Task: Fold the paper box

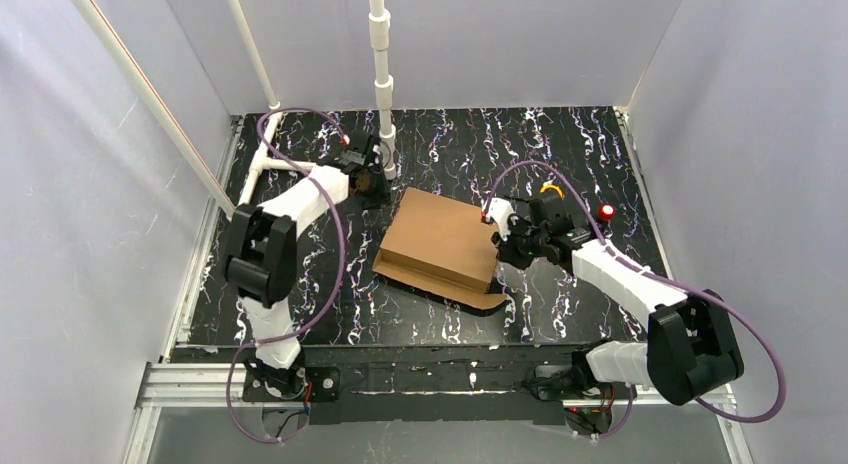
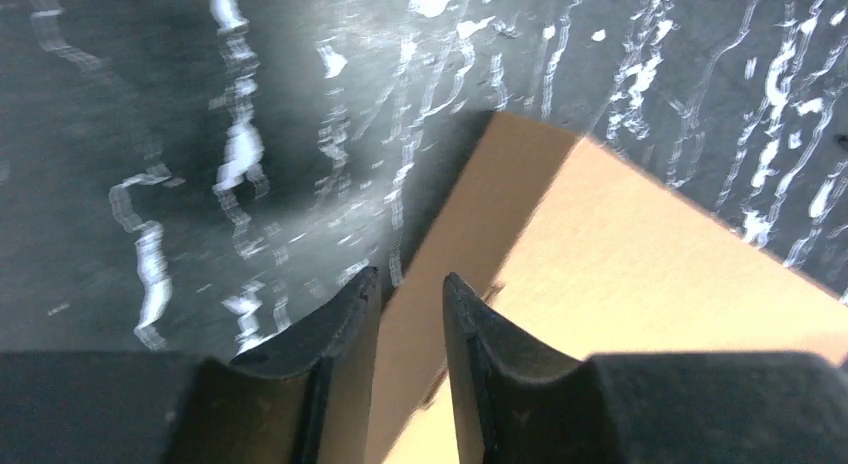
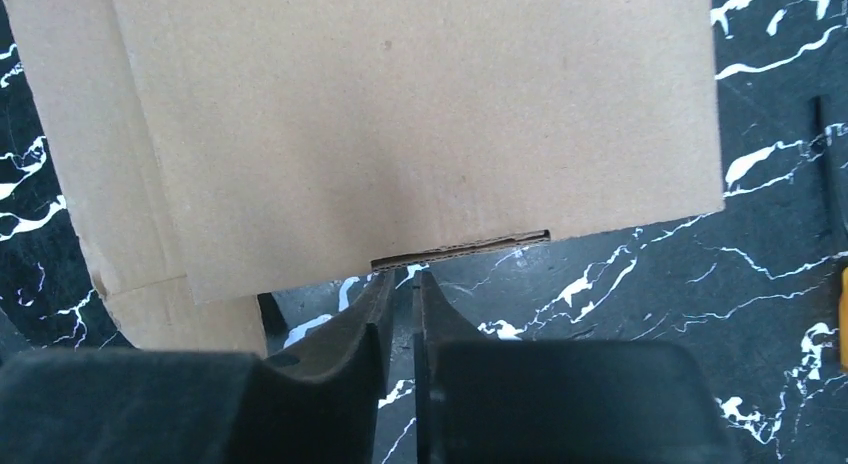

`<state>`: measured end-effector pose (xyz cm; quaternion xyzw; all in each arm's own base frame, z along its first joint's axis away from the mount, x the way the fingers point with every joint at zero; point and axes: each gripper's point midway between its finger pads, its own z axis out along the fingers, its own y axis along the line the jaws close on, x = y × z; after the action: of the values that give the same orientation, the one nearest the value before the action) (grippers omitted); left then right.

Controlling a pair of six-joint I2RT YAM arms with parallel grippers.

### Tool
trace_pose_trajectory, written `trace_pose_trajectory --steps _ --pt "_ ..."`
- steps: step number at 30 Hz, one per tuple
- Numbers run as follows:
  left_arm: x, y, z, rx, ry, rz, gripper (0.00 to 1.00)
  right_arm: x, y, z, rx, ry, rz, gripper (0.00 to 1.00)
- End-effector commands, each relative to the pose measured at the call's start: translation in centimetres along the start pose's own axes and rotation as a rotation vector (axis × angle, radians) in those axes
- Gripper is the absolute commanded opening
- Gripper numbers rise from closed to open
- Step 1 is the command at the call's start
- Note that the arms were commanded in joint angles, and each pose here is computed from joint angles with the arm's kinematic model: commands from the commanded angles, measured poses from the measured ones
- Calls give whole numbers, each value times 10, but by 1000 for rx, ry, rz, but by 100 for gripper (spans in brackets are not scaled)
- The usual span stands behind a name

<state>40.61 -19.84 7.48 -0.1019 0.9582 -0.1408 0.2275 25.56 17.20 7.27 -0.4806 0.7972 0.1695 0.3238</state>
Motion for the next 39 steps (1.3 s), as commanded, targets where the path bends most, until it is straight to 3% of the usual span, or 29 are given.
trace_pose_trajectory --steps 1,2,3,4,6,8,9,14,18,23,30,39 --pt "-25 43 -79 -125 -251 119 46 -13 -21 -23 31 -49 -35 24" --pt "-18 47 -93 -93 -287 142 60 -15 -23 -30 10 -62 -48 26" --pt "5 44 -117 58 -328 168 90 -25 -22 -41 -50 -104 -100 34" --pt "42 22 -136 317 -281 186 98 -37 -28 -47 -55 -134 -114 42" --pt "84 5 -157 514 -176 143 97 -71 -49 -55 -55 -230 -60 58" --pt "108 4 -167 573 -127 63 86 -91 -62 -49 -100 -302 26 77" --pt "120 10 -166 575 -112 19 81 -105 -71 -45 -118 -334 69 82" --pt "148 13 -167 653 -79 -144 73 -118 -95 -13 -203 -316 242 84" --pt "144 -6 -175 759 -98 -242 63 -103 -118 10 -214 -285 347 85" --pt "145 -44 -172 754 -88 -171 44 -83 -116 16 -238 -317 442 82" --pt "145 -67 -126 661 -22 -185 44 -66 -105 24 -294 -330 548 80" --pt "130 -83 -96 603 -4 -221 50 -64 -98 27 -340 -333 592 73"
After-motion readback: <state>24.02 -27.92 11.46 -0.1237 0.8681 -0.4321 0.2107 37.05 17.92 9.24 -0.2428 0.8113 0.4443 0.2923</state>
